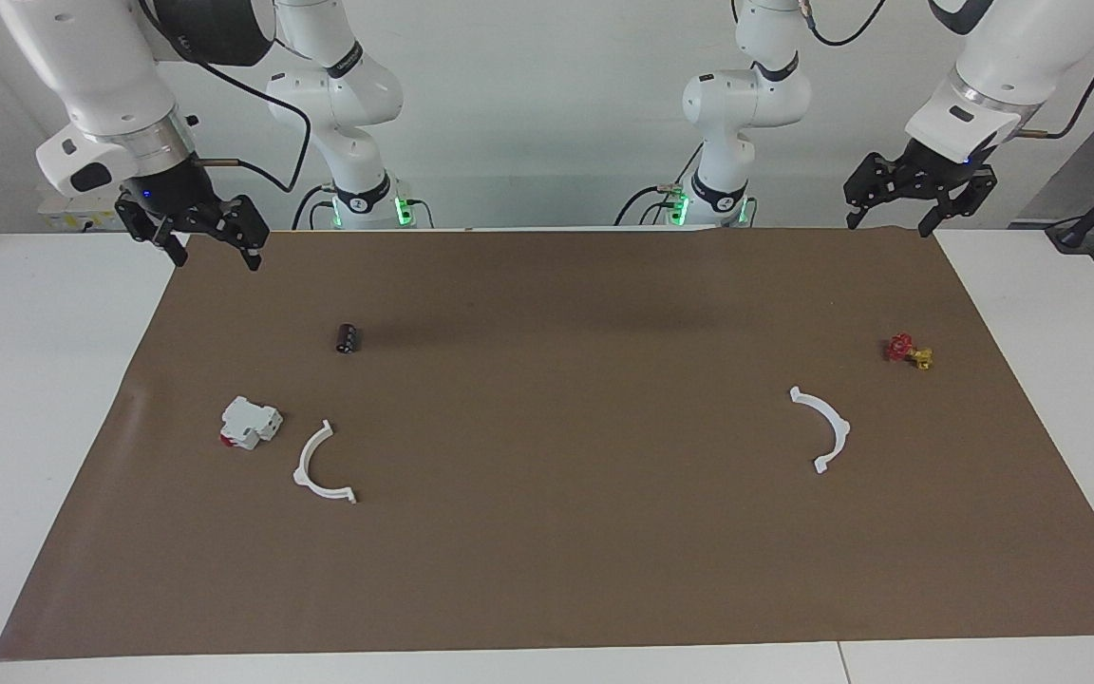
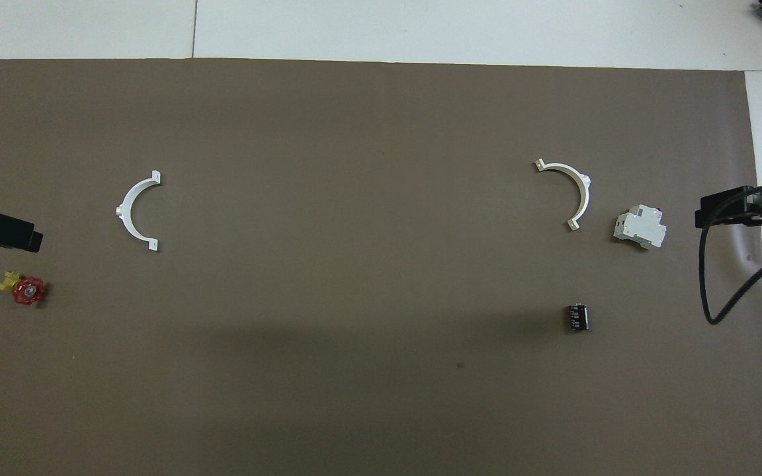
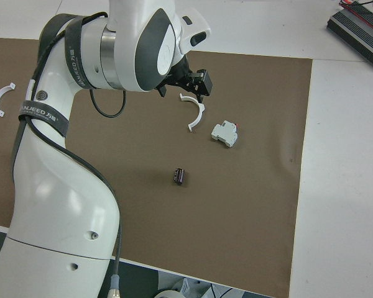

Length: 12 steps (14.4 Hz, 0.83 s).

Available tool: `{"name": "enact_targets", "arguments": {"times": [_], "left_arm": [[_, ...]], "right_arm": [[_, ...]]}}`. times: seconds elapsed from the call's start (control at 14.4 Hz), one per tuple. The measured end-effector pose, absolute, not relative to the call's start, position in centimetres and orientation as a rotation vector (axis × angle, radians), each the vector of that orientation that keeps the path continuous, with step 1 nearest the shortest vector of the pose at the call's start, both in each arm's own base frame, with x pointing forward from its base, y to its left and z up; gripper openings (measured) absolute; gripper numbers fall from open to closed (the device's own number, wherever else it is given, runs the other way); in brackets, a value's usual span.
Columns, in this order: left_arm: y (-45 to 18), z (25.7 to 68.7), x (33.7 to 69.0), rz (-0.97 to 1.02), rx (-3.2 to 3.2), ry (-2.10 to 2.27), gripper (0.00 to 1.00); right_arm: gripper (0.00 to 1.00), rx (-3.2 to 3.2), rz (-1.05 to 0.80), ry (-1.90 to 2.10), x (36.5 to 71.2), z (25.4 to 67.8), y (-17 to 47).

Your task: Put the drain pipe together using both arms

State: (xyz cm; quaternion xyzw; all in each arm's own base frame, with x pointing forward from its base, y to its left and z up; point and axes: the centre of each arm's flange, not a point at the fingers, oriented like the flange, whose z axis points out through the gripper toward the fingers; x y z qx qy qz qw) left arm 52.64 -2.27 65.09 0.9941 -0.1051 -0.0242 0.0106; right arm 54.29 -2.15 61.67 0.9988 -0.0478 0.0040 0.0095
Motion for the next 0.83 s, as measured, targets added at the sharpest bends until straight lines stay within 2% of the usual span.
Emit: {"name": "enact_targets", "arguments": {"times": [0.42, 0.55, 0.83], "left_arm": [[-2.3, 65.1, 52.6, -0.076, 3.102, -0.328, 1.0], [-2.3, 65.1, 52.6, -0.076, 3.102, -0.328, 1.0], [-2.3, 65.1, 52.6, -0.076, 3.102, -0.328, 1.0]], "right_arm": [[1.0, 3.119, 0.017, -0.145, 54.4, 61.5, -2.1], [1.0, 3.121, 0.074, -0.083, 54.9, 60.8, -1.5], [1.0, 3.121, 0.159, 0.243, 57.3, 56.1, -0.4]]}}
